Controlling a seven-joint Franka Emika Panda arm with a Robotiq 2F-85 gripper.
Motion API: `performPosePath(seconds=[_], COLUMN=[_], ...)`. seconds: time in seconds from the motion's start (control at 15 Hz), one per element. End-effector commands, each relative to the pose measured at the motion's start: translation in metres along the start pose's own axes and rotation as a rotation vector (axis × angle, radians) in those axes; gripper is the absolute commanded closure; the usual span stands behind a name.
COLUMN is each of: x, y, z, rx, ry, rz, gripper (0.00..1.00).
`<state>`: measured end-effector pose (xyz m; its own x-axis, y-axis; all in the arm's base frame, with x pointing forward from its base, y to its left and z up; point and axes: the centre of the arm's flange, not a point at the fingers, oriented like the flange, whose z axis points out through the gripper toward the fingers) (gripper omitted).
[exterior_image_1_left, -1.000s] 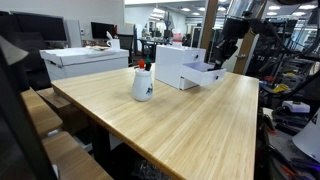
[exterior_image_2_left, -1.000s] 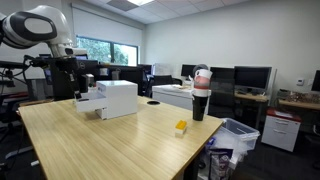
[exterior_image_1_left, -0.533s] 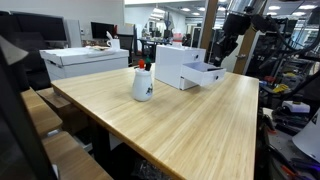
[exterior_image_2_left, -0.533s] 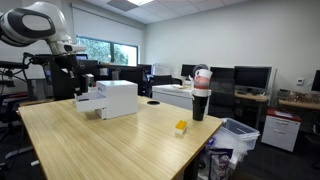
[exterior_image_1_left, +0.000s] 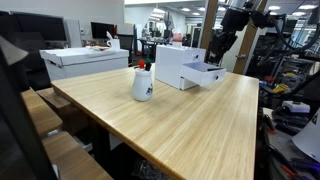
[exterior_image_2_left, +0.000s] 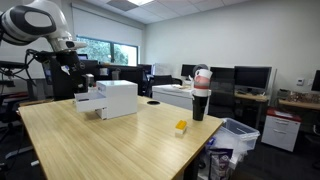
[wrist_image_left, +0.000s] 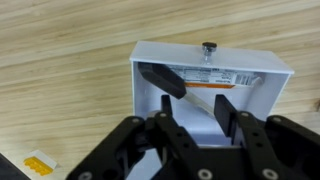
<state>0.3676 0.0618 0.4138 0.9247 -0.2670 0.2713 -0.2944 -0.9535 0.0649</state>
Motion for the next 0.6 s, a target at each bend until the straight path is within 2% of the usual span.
performPosePath(seconds=[0.0, 0.07, 0.13, 0.27, 0.53], x=[0.005, 0.005, 0.006, 0.006, 0.008], y=[0.006, 0.009, 0.011, 0.015, 0.019], z=[0.004, 0.006, 0.009, 0.011, 0.011], rx=[-0.027, -0.033, -0.038, -0.043, -0.041], ry=[-0.022, -0.03, -0.036, -0.041, -0.041], rz=[-0.085, -0.103, -0.124, -0.151, -0.184], gripper=[0.19, 0.14, 0.03, 0.0, 0.0])
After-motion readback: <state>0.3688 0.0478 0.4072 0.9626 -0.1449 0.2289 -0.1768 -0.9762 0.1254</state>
